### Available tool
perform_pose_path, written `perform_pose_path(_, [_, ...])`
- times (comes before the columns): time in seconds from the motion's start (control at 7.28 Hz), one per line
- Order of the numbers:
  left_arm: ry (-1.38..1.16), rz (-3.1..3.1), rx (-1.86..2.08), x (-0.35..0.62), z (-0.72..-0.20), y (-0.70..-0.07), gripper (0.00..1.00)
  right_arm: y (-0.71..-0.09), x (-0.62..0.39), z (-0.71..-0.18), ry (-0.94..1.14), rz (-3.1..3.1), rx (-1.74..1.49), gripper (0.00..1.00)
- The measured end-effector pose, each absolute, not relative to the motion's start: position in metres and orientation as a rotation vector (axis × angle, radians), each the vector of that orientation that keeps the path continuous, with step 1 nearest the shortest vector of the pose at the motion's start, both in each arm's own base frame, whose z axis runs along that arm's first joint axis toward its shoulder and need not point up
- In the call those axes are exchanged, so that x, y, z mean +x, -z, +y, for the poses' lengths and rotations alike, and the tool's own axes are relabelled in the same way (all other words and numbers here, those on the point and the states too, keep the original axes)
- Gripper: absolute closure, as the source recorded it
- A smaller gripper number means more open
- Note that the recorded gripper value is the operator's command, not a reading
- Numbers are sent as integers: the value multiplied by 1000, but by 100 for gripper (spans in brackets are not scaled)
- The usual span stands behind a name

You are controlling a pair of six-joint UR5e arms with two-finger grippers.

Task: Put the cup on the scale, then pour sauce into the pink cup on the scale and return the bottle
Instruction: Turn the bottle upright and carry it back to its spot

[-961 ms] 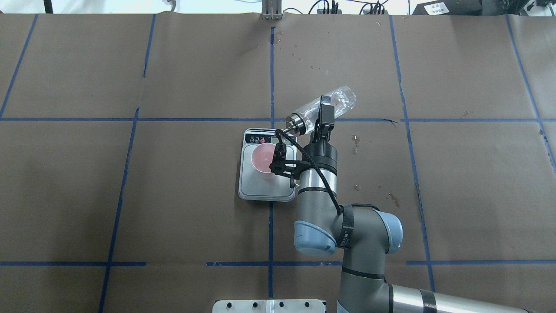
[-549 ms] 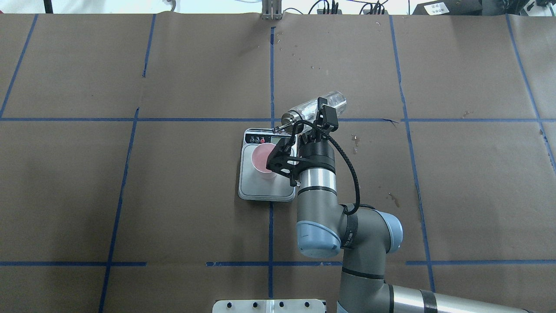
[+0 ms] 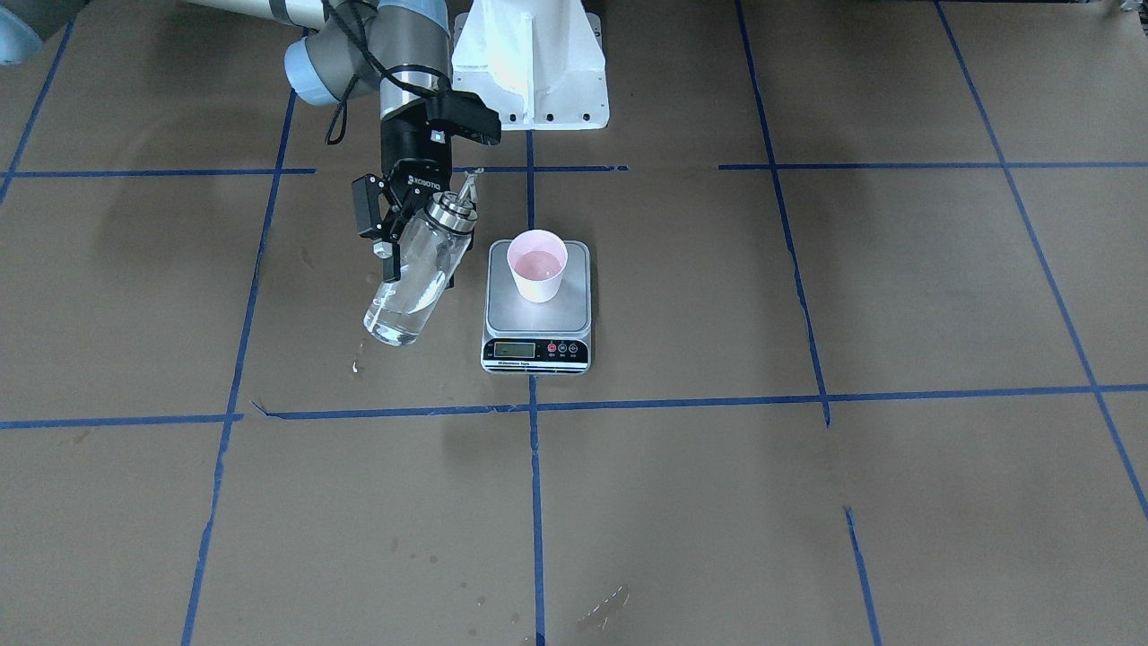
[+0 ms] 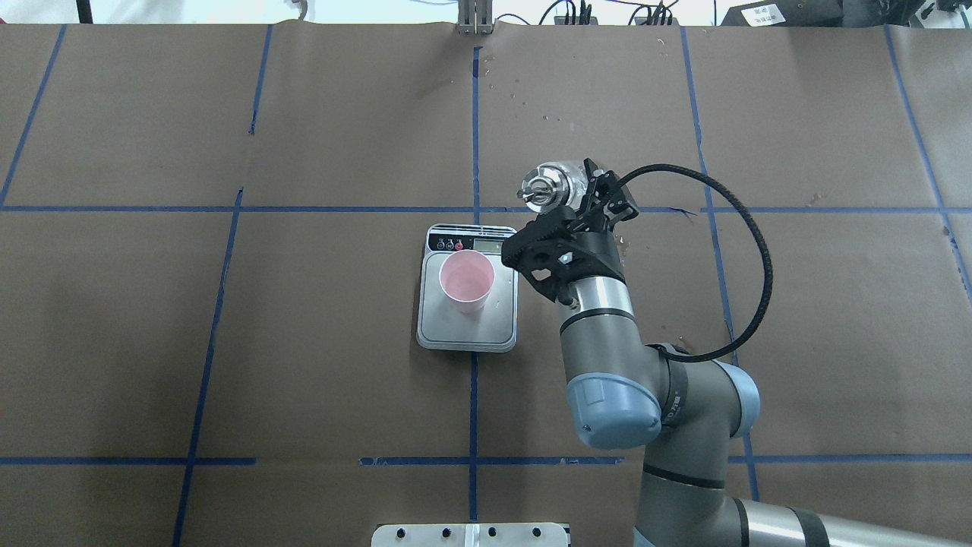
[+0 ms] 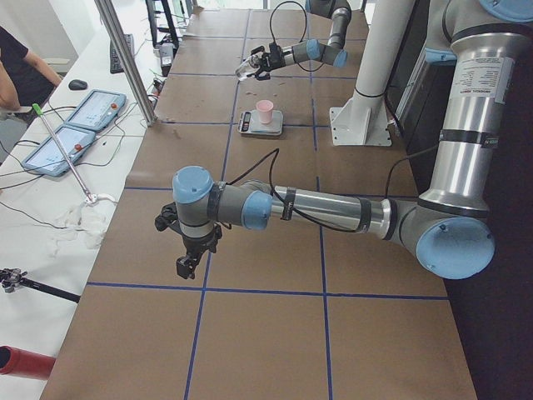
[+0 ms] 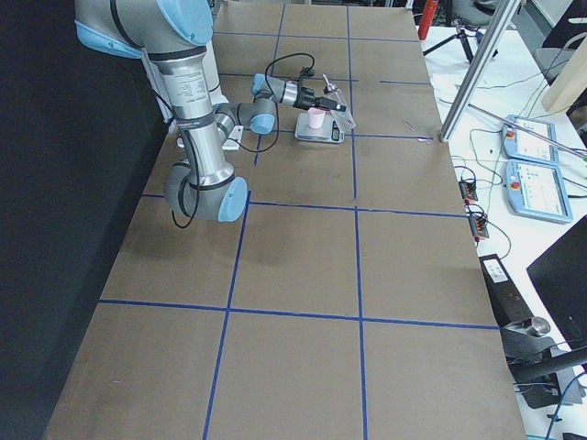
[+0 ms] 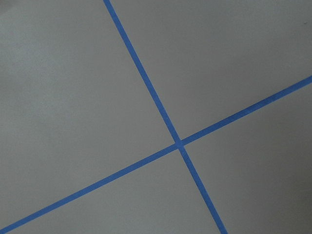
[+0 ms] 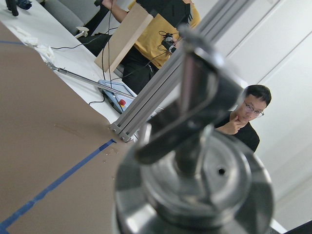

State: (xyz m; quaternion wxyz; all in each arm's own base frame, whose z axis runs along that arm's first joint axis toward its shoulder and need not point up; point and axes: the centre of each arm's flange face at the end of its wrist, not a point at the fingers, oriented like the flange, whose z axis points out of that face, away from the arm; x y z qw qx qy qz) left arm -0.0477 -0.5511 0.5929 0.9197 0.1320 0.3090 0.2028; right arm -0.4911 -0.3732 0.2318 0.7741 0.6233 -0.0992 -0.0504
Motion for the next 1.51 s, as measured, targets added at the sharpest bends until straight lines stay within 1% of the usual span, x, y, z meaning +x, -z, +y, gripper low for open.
perform_pose_path(0.27, [-419,633,281,-48,-550,-588,0,-256,-452,-395,-25,-350,1272,100])
perform_pose_path(0.69, [-423,633,293,-48,-545,-581,0,-310,-392,-427,-229,-466,1118,100])
perform_pose_path(1.24, [-423,630,295,-48,-546,-580,0,-366,-382,-422,-565,-678,817,100])
perform_pose_path(1.51, [-424,630,296,-48,-546,-579,0,-395,-377,-415,-584,-651,739,100])
